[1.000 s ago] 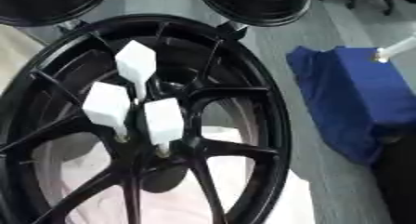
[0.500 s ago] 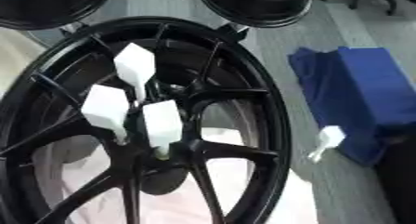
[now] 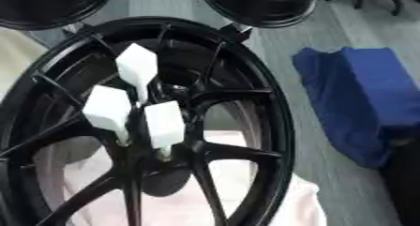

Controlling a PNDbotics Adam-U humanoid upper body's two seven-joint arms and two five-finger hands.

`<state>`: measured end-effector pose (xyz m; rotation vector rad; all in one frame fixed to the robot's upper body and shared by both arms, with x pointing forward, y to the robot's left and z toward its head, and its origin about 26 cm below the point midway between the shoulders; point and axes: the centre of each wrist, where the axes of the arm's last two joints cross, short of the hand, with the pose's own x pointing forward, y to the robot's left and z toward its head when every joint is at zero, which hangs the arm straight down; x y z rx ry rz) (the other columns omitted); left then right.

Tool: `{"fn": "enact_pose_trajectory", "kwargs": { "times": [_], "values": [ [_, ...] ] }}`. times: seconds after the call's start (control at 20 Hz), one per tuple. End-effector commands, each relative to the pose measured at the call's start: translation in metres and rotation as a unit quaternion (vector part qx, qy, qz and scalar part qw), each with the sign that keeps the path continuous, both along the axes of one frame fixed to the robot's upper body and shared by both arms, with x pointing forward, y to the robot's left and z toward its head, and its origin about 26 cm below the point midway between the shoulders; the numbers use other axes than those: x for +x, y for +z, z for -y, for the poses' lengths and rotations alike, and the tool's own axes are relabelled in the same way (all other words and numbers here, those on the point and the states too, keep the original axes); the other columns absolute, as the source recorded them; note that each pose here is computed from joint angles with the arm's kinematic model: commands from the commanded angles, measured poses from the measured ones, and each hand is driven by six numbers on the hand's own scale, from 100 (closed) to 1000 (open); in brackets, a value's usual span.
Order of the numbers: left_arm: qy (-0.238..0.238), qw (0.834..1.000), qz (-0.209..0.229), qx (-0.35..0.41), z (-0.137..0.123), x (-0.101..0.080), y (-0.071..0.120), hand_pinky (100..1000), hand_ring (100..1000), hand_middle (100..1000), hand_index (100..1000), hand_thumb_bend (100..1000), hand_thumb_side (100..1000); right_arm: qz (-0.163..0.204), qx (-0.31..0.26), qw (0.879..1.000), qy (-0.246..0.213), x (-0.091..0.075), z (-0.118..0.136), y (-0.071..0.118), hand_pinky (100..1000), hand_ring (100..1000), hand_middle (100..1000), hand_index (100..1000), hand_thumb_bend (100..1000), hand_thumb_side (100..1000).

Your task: Pull the pin out of the wheel hub.

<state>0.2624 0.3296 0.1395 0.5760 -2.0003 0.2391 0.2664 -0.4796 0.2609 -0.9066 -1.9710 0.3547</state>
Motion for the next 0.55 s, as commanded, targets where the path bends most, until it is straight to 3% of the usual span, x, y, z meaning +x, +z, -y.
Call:
{"fn": "enact_pose_trajectory", "kwargs": {
  "times": [0.05,0.45,0.55],
  "values": [
    [-0.005,1.0,0.019,0.017,0.002,0.001,0.012,894,623,660,749,196,873,0.048,0.034,0.998,0.038,0.0,-0.026,0.018,762,659,590,668,100,634],
    [-0.008,0.996,0.069,0.055,0.012,0.014,0.034,891,625,662,751,206,831,0.126,0.136,0.973,0.141,0.0,-0.096,0.016,772,674,599,677,100,677],
    [-0.007,0.994,0.083,0.065,0.013,0.017,0.04,891,626,663,752,210,818,0.136,0.145,0.967,0.157,0.002,-0.104,0.009,773,676,599,677,100,571]
  ]
}}
